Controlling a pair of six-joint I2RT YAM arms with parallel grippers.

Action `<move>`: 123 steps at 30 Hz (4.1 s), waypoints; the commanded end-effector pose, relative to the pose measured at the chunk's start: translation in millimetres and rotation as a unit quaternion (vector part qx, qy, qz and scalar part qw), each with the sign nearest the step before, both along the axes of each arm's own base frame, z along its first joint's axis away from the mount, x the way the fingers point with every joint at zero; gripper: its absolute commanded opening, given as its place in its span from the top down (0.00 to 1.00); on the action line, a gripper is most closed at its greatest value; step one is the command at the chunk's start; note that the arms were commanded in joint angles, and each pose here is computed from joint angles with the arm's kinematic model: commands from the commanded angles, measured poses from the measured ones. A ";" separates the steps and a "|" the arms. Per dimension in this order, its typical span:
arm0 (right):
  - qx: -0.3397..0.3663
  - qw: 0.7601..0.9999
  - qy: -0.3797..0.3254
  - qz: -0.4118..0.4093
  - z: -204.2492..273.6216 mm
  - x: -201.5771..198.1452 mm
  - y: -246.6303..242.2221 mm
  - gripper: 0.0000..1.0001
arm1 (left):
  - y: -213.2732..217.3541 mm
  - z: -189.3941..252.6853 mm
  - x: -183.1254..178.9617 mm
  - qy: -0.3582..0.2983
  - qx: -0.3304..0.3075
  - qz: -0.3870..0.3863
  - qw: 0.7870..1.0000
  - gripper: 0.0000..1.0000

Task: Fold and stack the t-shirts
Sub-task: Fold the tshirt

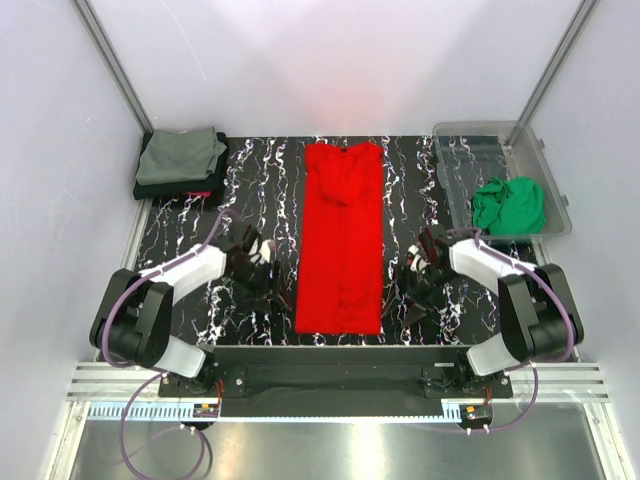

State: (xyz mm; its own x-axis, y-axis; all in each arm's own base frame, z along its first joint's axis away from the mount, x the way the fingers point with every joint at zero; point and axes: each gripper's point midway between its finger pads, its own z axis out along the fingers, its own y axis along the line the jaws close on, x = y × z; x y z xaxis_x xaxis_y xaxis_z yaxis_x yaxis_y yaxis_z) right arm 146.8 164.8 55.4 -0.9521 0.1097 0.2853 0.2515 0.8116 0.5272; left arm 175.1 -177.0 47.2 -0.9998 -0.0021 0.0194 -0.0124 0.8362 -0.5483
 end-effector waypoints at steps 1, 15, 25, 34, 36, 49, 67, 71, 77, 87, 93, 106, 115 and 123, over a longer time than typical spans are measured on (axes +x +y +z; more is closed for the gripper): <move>0.021 0.999 -0.018 -0.021 6.6 -2.3 10.0 0.32 | -18.5 11.8 2.4 -0.008 -0.063 0.025 0.998 0.36; -0.044 0.999 -0.026 0.000 -37.7 9.9 13.4 0.39 | -39.7 -14.7 -7.7 0.014 -0.059 -0.001 0.998 0.42; -0.030 0.998 -0.043 0.018 -41.8 16.5 30.5 0.45 | -45.0 -20.4 -9.2 0.024 -0.054 -0.013 0.998 0.51; -0.026 0.999 -0.043 0.020 -45.2 17.6 32.7 0.52 | -48.8 -20.3 -13.5 0.028 -0.053 -0.026 0.998 0.60; -0.021 0.999 -0.043 0.022 -45.8 17.4 34.8 0.56 | -48.7 -21.5 -14.6 0.030 -0.053 -0.026 0.998 0.66; 0.021 0.994 -0.099 0.033 -11.6 26.1 40.0 1.00 | -60.3 8.1 10.5 -0.038 -0.079 -0.052 0.995 1.00; 0.008 0.940 -0.340 0.029 80.5 189.8 22.8 1.00 | -63.6 94.5 152.5 -0.234 -0.048 -0.040 0.970 1.00; 0.000 0.935 -0.352 0.035 76.8 213.4 21.6 1.00 | -66.9 94.2 178.4 -0.246 -0.042 -0.039 0.968 1.00; -0.004 0.935 -0.352 0.036 65.0 239.0 23.9 1.00 | -67.7 85.8 212.1 -0.254 -0.029 -0.034 0.966 1.00; -0.012 0.930 -0.366 0.033 57.4 288.3 24.3 1.00 | -62.0 66.5 255.7 -0.254 -0.016 -0.016 0.967 1.00; -0.018 0.931 -0.362 0.035 44.4 305.5 25.0 1.00 | -64.2 57.3 277.6 -0.259 -0.016 -0.018 0.965 0.90; -0.034 0.946 -0.322 0.026 45.3 256.3 1.0 0.48 | -38.8 71.7 235.0 -0.228 -0.012 -0.023 0.973 0.30; 0.009 0.971 -0.238 0.026 4.6 207.6 9.2 0.48 | -50.1 22.3 162.4 -0.083 -0.089 -0.013 0.992 0.32; 0.011 0.977 -0.211 0.022 -13.6 203.1 10.4 0.48 | -57.1 8.9 165.4 -0.060 -0.103 0.002 0.993 0.32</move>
